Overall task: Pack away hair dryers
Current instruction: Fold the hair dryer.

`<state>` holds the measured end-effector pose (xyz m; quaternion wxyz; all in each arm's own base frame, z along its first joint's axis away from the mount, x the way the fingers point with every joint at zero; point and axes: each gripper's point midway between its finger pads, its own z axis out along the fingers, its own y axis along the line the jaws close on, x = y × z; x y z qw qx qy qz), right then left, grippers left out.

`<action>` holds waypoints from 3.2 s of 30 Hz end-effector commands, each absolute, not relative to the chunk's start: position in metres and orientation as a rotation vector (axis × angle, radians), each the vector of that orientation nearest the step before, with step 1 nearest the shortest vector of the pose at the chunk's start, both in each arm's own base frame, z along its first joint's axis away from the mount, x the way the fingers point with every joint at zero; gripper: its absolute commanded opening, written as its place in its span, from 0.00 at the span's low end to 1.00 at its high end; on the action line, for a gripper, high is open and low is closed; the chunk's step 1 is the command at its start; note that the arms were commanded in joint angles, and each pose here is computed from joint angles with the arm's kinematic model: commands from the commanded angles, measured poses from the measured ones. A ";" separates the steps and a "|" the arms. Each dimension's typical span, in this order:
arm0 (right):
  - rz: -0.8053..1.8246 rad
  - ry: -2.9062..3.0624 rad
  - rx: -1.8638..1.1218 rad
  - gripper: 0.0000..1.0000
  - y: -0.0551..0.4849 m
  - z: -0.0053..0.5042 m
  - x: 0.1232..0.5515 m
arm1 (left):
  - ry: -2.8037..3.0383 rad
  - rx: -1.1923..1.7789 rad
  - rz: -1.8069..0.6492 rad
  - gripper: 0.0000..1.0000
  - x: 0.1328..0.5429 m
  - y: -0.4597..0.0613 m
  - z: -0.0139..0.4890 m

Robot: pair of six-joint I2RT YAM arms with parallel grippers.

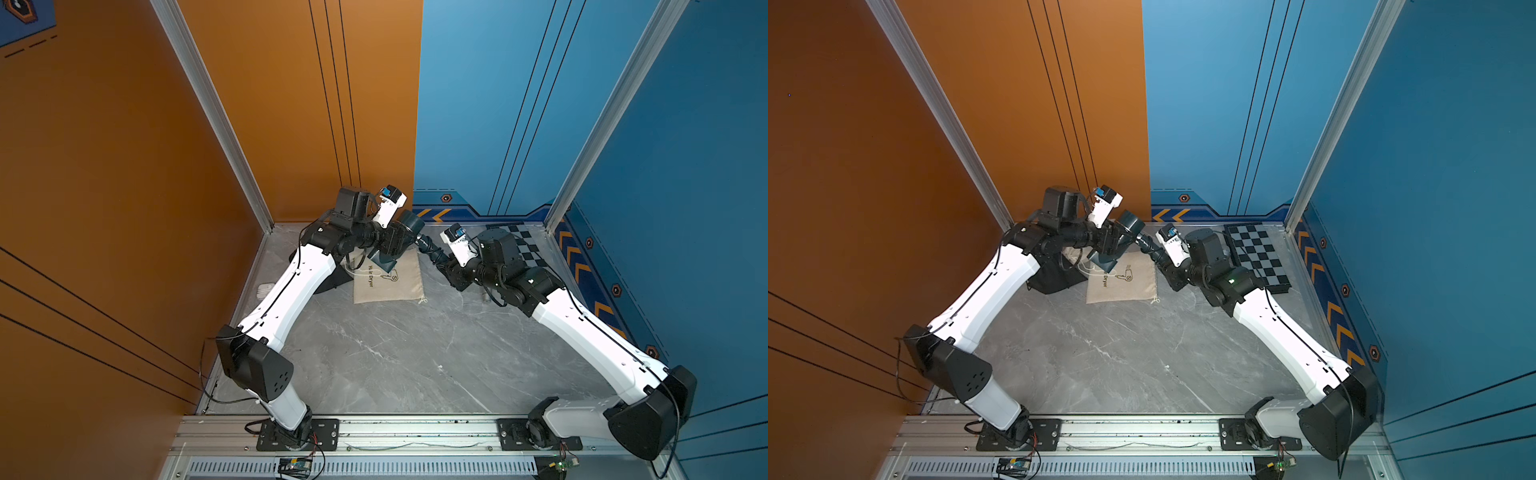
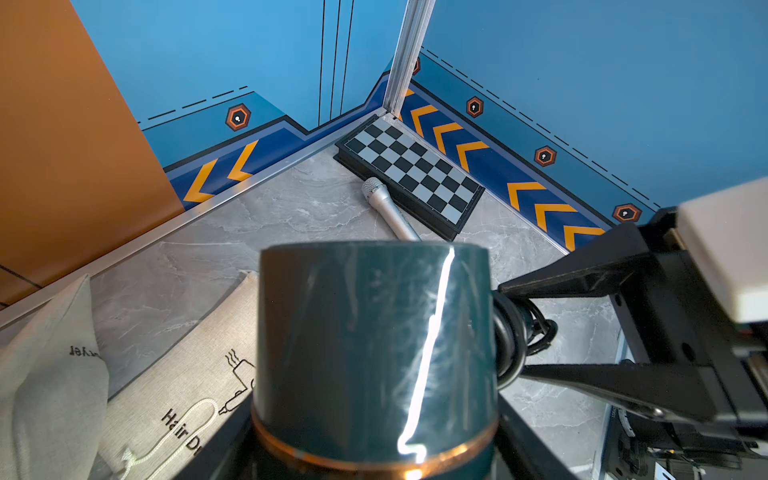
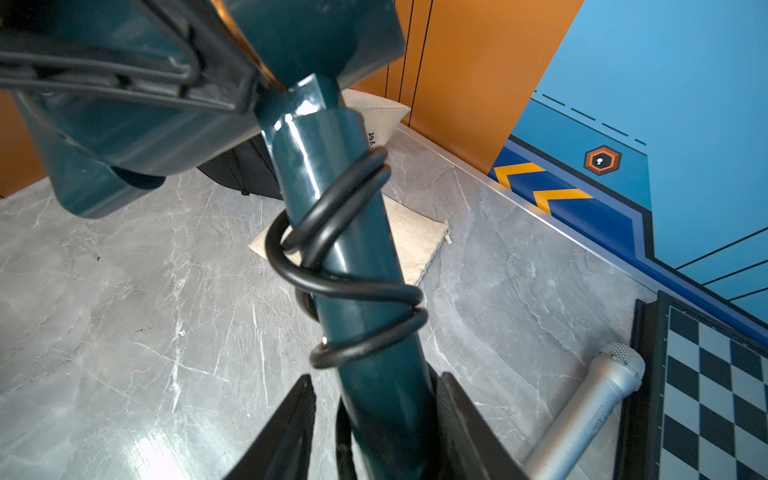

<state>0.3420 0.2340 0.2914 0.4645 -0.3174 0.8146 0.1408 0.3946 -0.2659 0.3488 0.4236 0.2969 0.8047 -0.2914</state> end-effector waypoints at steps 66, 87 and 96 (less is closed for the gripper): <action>0.932 1.723 0.322 0.21 0.303 0.339 0.375 | 1.669 0.184 -0.737 0.04 0.399 -0.320 0.401; 0.982 1.816 0.305 0.68 0.276 0.326 0.374 | 1.599 0.166 -0.718 0.02 0.390 -0.320 0.416; 0.870 1.909 0.163 0.66 0.252 0.319 0.337 | 1.634 0.152 -0.656 0.02 0.406 -0.294 0.412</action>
